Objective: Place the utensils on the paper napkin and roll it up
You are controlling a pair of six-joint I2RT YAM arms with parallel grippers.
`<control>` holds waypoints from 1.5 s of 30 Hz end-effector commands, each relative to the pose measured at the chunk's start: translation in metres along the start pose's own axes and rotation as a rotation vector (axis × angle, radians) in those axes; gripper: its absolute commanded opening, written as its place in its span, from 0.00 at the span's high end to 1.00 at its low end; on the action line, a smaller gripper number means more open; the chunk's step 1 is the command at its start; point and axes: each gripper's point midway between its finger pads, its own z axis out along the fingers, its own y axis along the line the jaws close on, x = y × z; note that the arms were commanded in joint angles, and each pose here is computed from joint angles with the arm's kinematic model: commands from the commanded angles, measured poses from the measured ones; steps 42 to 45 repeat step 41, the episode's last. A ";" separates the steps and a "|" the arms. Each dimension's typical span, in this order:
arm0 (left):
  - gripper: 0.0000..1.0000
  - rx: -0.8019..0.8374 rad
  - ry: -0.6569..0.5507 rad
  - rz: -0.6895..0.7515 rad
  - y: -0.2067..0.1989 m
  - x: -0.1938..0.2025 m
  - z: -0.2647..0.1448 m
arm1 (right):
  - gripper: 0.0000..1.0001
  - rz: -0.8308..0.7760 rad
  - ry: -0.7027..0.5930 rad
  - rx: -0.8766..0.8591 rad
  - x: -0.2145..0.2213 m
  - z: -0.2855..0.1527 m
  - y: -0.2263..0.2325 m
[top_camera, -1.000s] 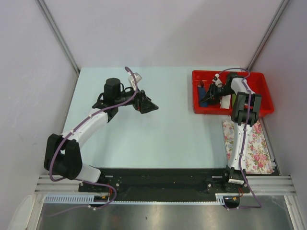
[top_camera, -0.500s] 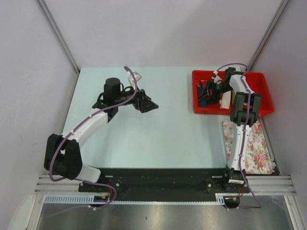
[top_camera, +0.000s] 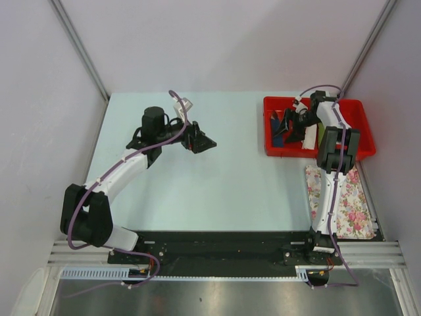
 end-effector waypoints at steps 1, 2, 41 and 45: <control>0.00 -0.034 -0.087 0.057 -0.002 -0.036 -0.011 | 0.21 -0.078 -0.097 -0.023 -0.020 -0.033 0.017; 0.00 -0.051 -0.091 0.044 0.004 -0.038 -0.013 | 0.18 -0.097 -0.120 -0.037 -0.025 -0.041 0.022; 0.00 -0.664 0.212 0.004 0.061 0.037 -0.140 | 0.00 -0.378 -0.434 0.019 0.162 -0.136 0.126; 0.00 -0.664 0.212 0.004 0.061 0.037 -0.140 | 0.00 -0.378 -0.434 0.019 0.162 -0.136 0.126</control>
